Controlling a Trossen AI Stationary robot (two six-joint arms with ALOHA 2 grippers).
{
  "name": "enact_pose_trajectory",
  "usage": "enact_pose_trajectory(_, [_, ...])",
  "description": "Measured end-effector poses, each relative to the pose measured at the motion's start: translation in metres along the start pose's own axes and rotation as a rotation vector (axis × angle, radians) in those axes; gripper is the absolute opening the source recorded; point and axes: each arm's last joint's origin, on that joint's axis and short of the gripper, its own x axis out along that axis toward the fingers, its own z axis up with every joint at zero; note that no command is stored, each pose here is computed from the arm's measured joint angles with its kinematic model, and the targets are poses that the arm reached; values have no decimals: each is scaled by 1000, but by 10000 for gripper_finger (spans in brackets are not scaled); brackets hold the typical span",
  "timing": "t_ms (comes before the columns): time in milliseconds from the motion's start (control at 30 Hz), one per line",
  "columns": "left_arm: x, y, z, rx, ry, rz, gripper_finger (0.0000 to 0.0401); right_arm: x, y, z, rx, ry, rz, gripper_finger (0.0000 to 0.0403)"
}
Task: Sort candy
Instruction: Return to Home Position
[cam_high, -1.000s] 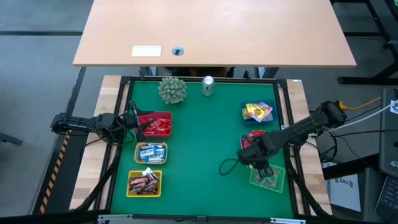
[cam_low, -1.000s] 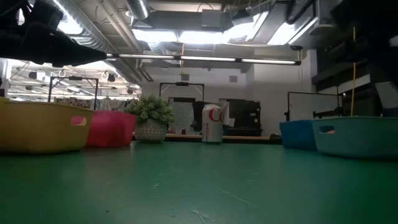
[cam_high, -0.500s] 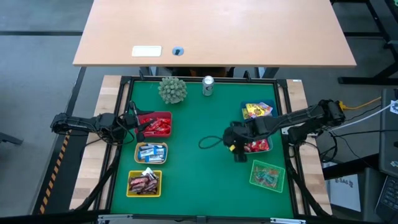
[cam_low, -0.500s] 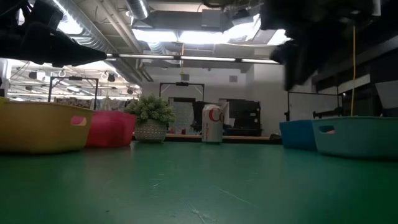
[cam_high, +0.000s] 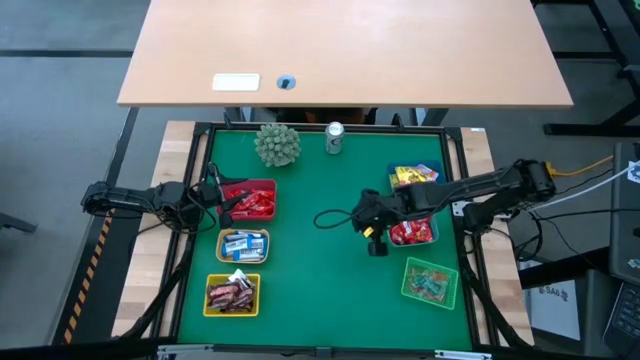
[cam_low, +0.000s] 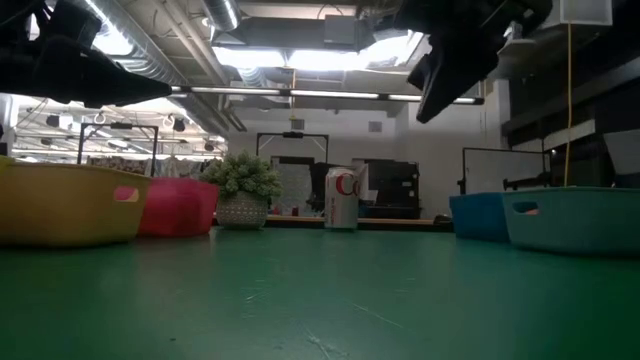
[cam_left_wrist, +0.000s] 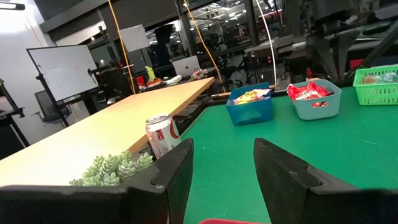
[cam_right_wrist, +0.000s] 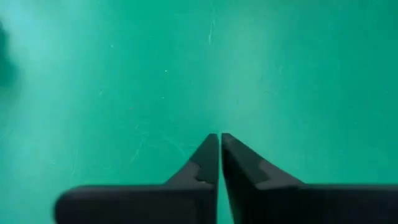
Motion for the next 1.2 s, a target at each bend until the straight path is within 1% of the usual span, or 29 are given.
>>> enact_pose_trajectory(67, [0,0,0,0,0,0,156,-6,0,0,-5,-15,1,7])
enact_pose_trajectory(267, [0,0,0,0,0,0,156,-45,1,-3,-16,-116,6,26])
enact_pose_trajectory(400, [0,0,0,0,0,1,156,-78,2,-8,-27,-204,10,14])
enact_pose_trajectory(500, [0,0,0,0,0,1,156,-100,2,-16,-29,-246,11,3])
enact_pose_trajectory(633, [0,0,0,0,0,0,156,-129,2,-30,-36,-301,7,9])
enact_pose_trajectory(733, [0,0,0,0,0,0,156,-147,2,-42,-76,-327,-25,6])
enact_pose_trajectory(867, [0,0,0,0,0,0,156,-168,0,-59,-77,-371,-58,3])
enact_pose_trajectory(967, [0,0,0,0,0,0,156,-169,0,-73,-75,-433,-56,5])
enact_pose_trajectory(1100, [0,0,0,0,0,1,156,-156,-3,-101,-65,-497,-50,2])
enact_pose_trajectory(1200, [0,0,0,0,0,1,156,-145,-4,-122,-43,-582,-42,2])
